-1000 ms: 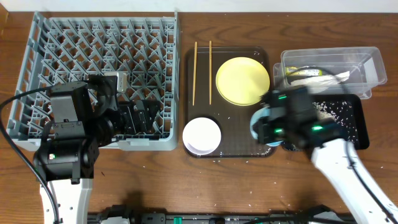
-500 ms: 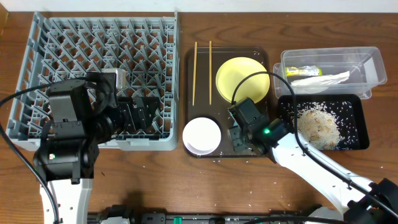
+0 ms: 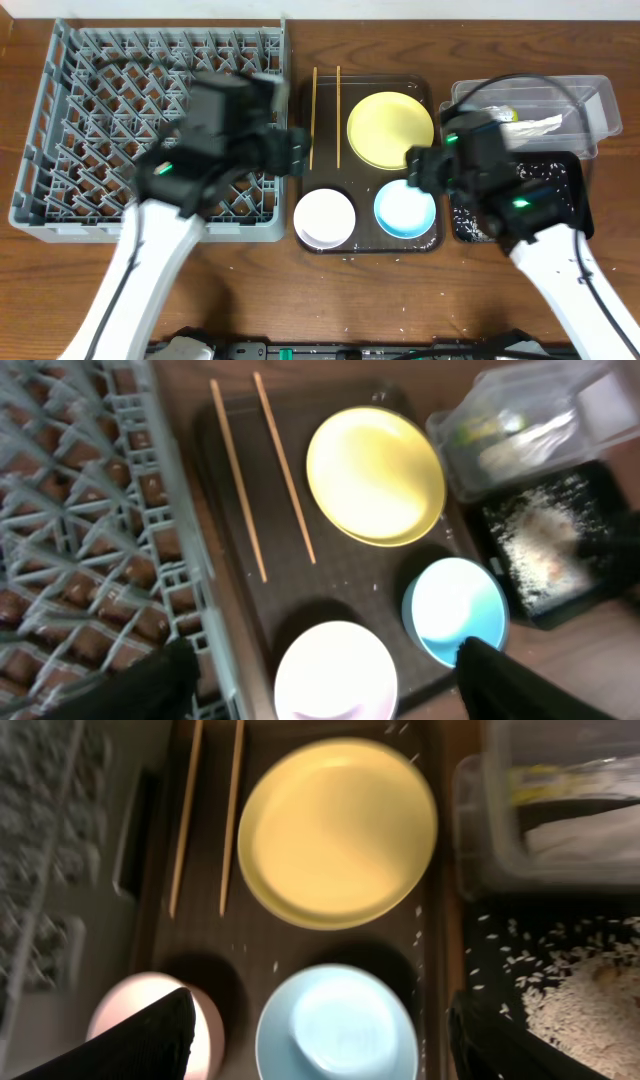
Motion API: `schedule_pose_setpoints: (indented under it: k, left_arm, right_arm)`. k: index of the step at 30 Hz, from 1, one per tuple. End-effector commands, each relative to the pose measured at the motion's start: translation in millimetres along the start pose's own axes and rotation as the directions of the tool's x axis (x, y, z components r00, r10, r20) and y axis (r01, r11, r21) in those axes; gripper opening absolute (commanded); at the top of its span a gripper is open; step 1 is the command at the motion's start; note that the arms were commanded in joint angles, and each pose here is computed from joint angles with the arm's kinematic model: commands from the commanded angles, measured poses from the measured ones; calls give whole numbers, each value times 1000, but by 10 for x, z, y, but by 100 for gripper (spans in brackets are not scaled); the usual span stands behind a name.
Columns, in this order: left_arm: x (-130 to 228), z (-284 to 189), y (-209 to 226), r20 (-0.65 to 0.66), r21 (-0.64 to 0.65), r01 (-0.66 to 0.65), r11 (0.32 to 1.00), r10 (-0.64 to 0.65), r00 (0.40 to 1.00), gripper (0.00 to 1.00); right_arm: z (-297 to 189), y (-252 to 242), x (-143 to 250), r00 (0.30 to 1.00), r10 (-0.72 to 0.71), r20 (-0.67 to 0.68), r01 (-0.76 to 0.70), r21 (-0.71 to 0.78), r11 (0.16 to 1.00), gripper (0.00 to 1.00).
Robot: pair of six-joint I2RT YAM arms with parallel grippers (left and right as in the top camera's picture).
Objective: Sort waste into correct bins and load items into the dishwasher
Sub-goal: 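Return the empty blue bowl to the brown tray with the right gripper, then grasp a wooden chopstick with the left gripper and lift it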
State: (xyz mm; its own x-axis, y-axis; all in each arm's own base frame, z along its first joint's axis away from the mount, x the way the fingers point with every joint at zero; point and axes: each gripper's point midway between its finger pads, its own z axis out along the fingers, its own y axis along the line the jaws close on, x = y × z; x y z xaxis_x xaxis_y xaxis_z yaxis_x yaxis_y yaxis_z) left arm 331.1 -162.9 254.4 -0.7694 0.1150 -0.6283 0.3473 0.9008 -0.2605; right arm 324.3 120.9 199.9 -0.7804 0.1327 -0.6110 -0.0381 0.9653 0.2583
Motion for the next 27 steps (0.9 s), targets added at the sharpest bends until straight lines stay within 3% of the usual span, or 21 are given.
schedule_pose_setpoints:
  k: [1, 5, 10, 13, 16, 24, 27]
  left_arm:
    - [-25, 408, 73, -39, -148, -60, 987, 54, 998, 75]
    - [3, 951, 144, -74, -283, -131, 950, 114, 991, 75]
    - [55, 1539, 69, -83, -258, -148, 955, 130, 988, 75]
    - [92, 1797, 106, -86, -259, -148, 954, 130, 988, 68]
    - [135, 2008, 175, -89, -265, -143, 954, 123, 988, 63]
    - [287, 2381, 297, -112, -273, -141, 952, 114, 987, 60]
    - [359, 2484, 344, -127, -281, -143, 949, 111, 986, 53]
  right_arm:
    - [-25, -10, -17, 996, 83, -39, -86, -83, 993, 78]
    - [-28, -102, 39, 991, 113, -75, -119, -78, 990, 77]
    - [-34, -145, 169, 985, 118, -125, -126, -53, 991, 74]
    - [-39, -161, 219, 982, 121, -145, -128, -44, 991, 73]
    - [-45, -175, 260, 979, 123, -161, -130, -36, 991, 72]
    - [-44, -117, 296, 980, 105, -171, -115, -46, 992, 71]
    - [-44, -80, 312, 980, 95, -175, -106, -53, 993, 70]
